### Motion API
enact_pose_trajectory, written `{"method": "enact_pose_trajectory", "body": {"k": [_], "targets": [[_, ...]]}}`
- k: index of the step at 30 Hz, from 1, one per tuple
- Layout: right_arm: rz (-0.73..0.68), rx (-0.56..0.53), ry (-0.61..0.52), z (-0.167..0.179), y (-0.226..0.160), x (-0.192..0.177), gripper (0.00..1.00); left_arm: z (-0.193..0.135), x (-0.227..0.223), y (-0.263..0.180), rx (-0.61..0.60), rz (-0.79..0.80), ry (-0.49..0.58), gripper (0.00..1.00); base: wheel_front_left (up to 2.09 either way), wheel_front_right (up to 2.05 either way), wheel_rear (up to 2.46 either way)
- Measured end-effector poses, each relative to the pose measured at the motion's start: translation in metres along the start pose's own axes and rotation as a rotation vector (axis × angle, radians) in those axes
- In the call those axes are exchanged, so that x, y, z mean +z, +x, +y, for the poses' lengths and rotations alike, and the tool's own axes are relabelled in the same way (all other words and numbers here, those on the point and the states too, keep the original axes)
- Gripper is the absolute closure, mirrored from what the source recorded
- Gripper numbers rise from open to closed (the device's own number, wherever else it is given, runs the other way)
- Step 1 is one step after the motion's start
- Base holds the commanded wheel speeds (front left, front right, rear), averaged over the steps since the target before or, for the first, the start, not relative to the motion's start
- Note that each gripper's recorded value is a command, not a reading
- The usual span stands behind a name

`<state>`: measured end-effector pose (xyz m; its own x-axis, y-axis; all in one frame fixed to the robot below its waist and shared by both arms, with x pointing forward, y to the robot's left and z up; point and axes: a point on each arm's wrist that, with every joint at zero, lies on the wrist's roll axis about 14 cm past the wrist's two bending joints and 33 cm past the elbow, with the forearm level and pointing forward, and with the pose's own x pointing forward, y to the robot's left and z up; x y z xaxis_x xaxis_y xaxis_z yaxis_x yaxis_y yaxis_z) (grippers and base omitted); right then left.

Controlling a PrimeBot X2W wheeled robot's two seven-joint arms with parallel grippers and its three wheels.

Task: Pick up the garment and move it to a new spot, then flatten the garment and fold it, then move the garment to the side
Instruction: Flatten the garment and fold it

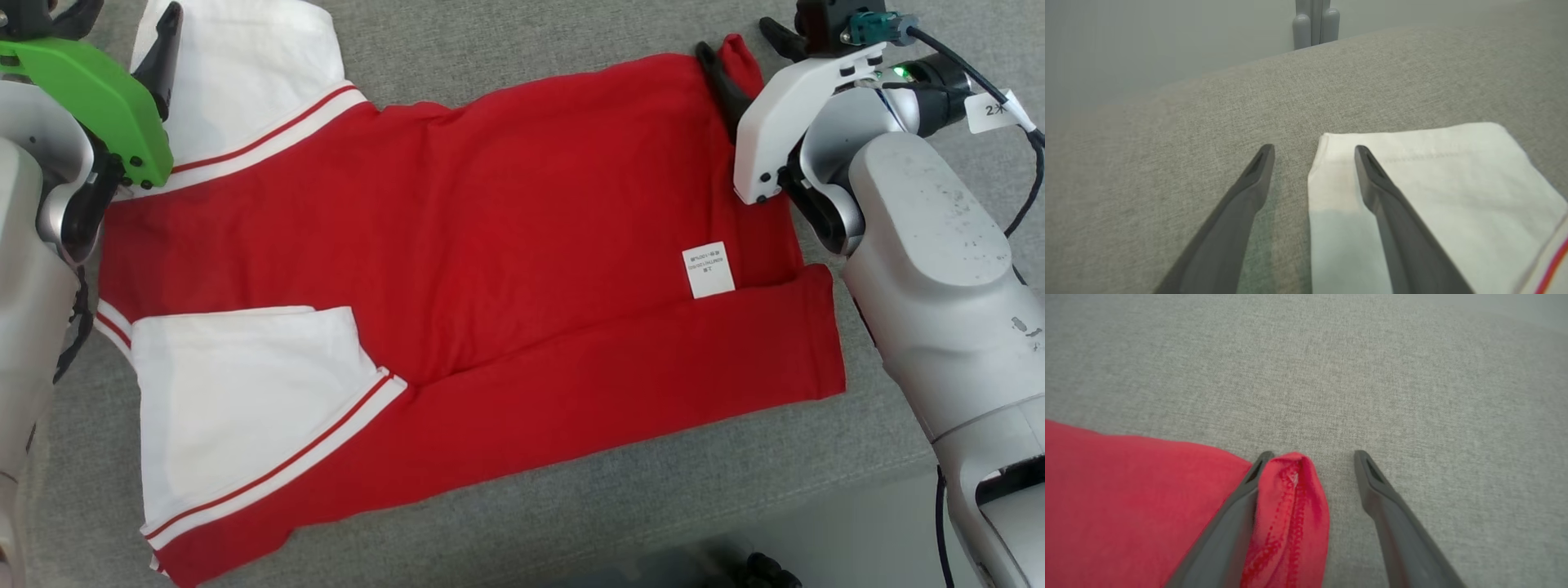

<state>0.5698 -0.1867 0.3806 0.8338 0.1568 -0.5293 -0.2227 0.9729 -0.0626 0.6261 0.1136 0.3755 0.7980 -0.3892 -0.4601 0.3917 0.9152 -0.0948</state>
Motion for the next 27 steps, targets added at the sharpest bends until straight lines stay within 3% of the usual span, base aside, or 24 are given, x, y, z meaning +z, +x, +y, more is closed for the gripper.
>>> {"method": "enact_pose_trajectory", "body": {"k": [12,13,14,15,16,21,27], "targets": [[0.035,0.036,0.004,0.002,-0.007,-0.004,0.00,-0.001,-0.014,0.017,-0.004,0.052,-0.041,0.00,0.00,0.00,0.00],[0.038,0.039,0.010,0.003,-0.008,-0.005,0.14,-0.001,-0.014,0.018,-0.004,0.055,-0.044,0.36,0.00,0.00,0.00],[0.044,0.043,0.019,0.004,-0.009,-0.006,0.64,-0.002,-0.014,0.019,-0.006,0.057,-0.044,0.85,0.00,0.00,0.00],[0.046,0.048,0.020,0.005,-0.009,-0.005,0.89,-0.003,-0.014,0.019,-0.008,0.059,-0.041,1.00,0.00,0.00,0.00],[0.046,0.050,0.019,0.005,-0.010,-0.005,1.00,-0.004,-0.013,0.019,-0.011,0.054,-0.037,1.00,0.00,0.00,0.00],[0.015,0.058,0.028,0.005,-0.010,0.003,1.00,0.000,-0.001,0.014,0.001,-0.009,-0.055,1.00,0.00,0.00,0.00],[-0.172,0.038,0.023,0.000,-0.009,0.042,1.00,0.009,0.038,0.001,0.023,-0.158,-0.086,1.00,0.00,0.00,0.00]]}}
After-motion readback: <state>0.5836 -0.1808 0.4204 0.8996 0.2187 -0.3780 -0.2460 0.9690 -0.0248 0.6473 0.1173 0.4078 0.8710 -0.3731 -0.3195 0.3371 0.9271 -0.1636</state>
